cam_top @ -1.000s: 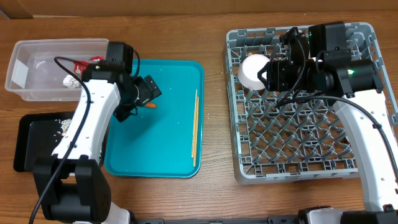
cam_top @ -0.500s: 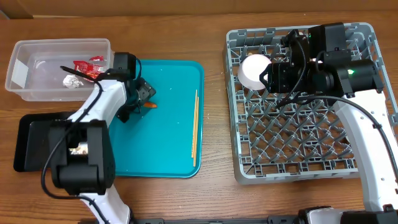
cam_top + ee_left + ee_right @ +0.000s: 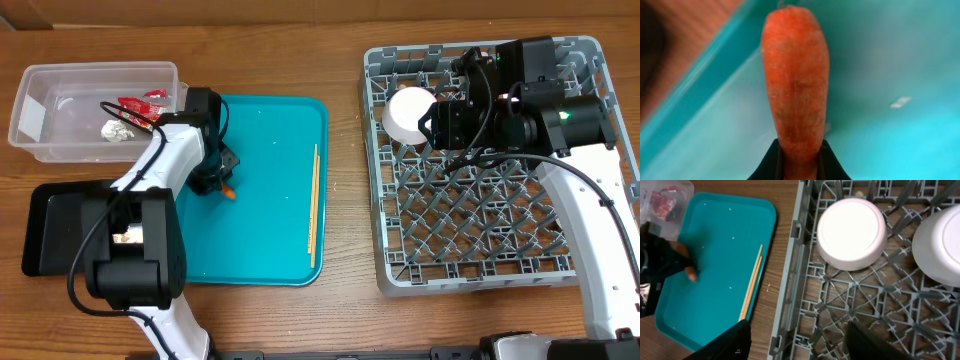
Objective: Sort waste into correct bins and load items into the dishwasher
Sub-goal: 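Grasp the carrot with the left gripper and drop it on the black tray, then reach the right gripper to the chopsticks and grasp one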
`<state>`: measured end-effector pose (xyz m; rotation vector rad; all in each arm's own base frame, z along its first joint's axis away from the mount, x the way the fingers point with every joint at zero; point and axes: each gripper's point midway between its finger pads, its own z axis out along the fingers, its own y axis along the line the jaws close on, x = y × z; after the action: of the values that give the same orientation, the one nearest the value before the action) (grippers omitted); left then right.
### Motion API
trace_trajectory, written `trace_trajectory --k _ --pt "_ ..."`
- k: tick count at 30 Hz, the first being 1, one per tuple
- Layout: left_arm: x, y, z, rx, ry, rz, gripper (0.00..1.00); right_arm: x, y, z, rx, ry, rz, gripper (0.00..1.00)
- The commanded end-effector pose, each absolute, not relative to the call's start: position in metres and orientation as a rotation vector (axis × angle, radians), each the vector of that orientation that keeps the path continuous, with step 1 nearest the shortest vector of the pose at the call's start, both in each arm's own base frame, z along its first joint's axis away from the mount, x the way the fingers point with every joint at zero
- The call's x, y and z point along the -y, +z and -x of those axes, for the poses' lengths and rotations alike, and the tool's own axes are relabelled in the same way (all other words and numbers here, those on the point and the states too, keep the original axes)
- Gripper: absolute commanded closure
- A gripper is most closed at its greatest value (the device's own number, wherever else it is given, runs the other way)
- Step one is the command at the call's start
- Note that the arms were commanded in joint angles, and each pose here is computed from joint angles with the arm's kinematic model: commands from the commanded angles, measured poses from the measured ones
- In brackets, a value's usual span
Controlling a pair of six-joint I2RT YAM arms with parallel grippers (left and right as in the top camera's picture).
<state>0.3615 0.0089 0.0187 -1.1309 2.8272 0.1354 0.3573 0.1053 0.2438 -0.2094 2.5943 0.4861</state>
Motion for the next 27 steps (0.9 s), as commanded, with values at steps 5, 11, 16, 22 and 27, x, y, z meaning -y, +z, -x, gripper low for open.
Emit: trace_trajectory --k 5,11,16,22,27 --pt "-0.044 0.111 -0.329 -2.748 0.334 1.086 0.96 -0.101 0.241 -0.36 -2.601 0.45 0.207 0.36" --pt "-0.103 0.122 -0.295 -2.687 0.458 1.316 0.95 -0.101 0.241 -0.36 -2.601 0.451 0.207 0.36" --pt "-0.163 0.121 -0.277 -2.532 0.453 1.588 0.93 -0.101 0.24 -0.359 -2.604 0.451 0.206 0.36" --pt "-0.208 0.11 -0.259 -2.432 0.473 1.76 0.94 -0.101 0.24 -0.359 -2.609 0.459 0.176 0.36" --pt "-0.227 0.074 -0.258 -2.459 0.499 1.83 0.93 -0.101 0.24 -0.359 -2.612 0.463 0.163 0.36"
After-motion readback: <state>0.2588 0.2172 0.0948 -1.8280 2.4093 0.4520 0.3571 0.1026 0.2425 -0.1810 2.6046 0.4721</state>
